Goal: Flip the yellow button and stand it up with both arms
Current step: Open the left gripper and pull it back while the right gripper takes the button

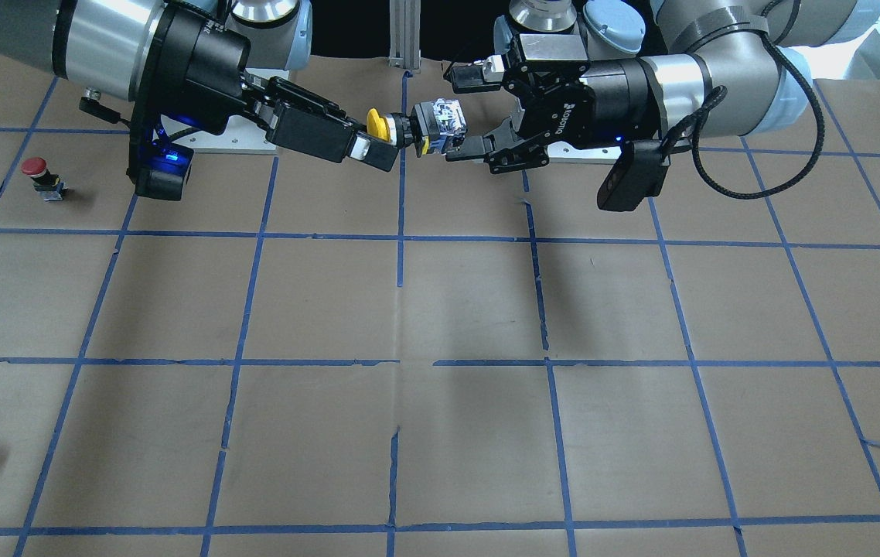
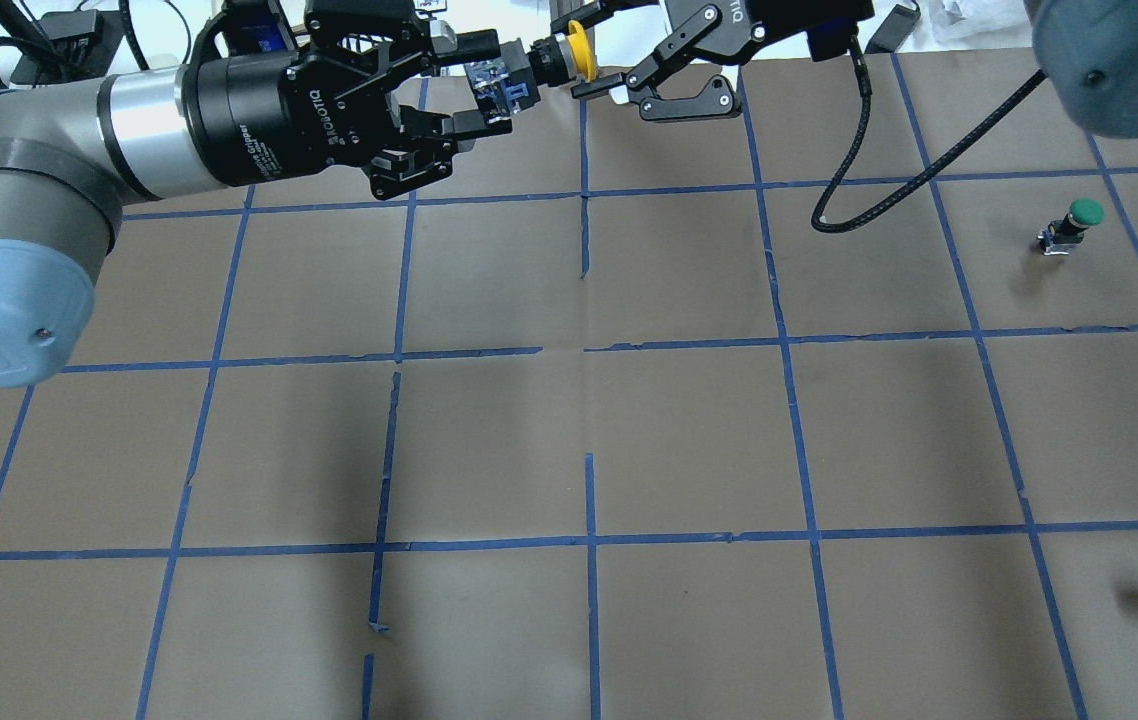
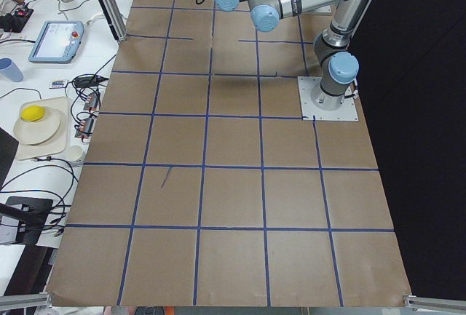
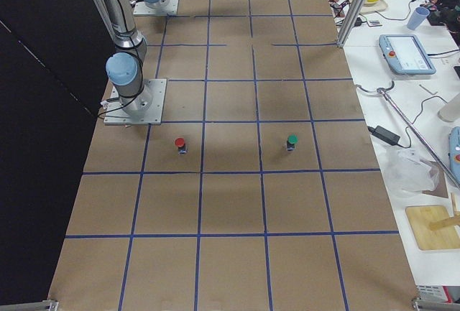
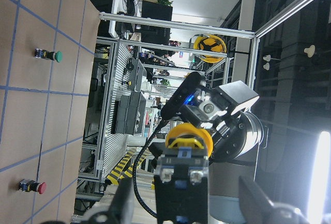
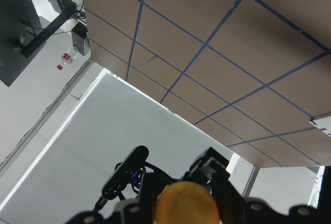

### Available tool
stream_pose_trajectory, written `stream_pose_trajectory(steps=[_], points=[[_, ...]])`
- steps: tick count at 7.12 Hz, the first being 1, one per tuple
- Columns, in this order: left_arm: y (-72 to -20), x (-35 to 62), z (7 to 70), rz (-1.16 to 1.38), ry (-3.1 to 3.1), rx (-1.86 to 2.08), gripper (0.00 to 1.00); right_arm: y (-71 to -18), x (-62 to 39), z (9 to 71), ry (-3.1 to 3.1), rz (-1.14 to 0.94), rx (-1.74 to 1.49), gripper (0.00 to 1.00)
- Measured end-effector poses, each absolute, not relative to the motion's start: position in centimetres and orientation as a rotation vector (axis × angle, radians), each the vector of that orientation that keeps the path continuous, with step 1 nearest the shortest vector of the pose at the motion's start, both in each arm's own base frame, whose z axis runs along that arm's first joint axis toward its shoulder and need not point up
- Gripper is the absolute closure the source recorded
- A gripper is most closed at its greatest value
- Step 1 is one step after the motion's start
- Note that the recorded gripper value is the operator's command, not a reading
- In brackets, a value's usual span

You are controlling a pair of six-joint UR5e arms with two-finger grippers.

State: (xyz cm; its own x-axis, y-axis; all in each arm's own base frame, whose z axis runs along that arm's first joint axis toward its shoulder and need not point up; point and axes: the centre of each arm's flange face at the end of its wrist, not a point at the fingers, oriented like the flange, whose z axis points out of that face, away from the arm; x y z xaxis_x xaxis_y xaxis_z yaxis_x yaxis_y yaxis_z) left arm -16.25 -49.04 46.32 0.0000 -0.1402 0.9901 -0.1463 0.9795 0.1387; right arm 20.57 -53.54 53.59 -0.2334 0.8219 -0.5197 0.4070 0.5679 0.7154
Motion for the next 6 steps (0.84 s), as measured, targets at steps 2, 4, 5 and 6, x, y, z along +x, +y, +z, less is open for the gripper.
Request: stream_pose_trajectory(steps=[2, 4, 5, 6], points=[[-50.0, -14.5, 45.5, 0.018, -1.649, 0.255, 0.01, -54.9, 16.5, 53.5, 1.878, 0.436, 1.015, 0.81], [-52.1, -11.9, 44.3, 0.05, -1.873, 0.266, 0.01, -55.5, 12.9, 51.8, 2.112, 0.233, 0.902, 0.87], [-53.3, -11.0, 44.7, 0.07, -2.022, 0.253, 0.01, -55.6, 11.2, 50.7, 2.25, 0.15, 0.826, 0.87], [-54.5, -10.0, 44.9, 0.083, -2.164, 0.245, 0.01, -55.8, 9.1, 49.4, 2.396, 0.074, 0.73, 0.87]])
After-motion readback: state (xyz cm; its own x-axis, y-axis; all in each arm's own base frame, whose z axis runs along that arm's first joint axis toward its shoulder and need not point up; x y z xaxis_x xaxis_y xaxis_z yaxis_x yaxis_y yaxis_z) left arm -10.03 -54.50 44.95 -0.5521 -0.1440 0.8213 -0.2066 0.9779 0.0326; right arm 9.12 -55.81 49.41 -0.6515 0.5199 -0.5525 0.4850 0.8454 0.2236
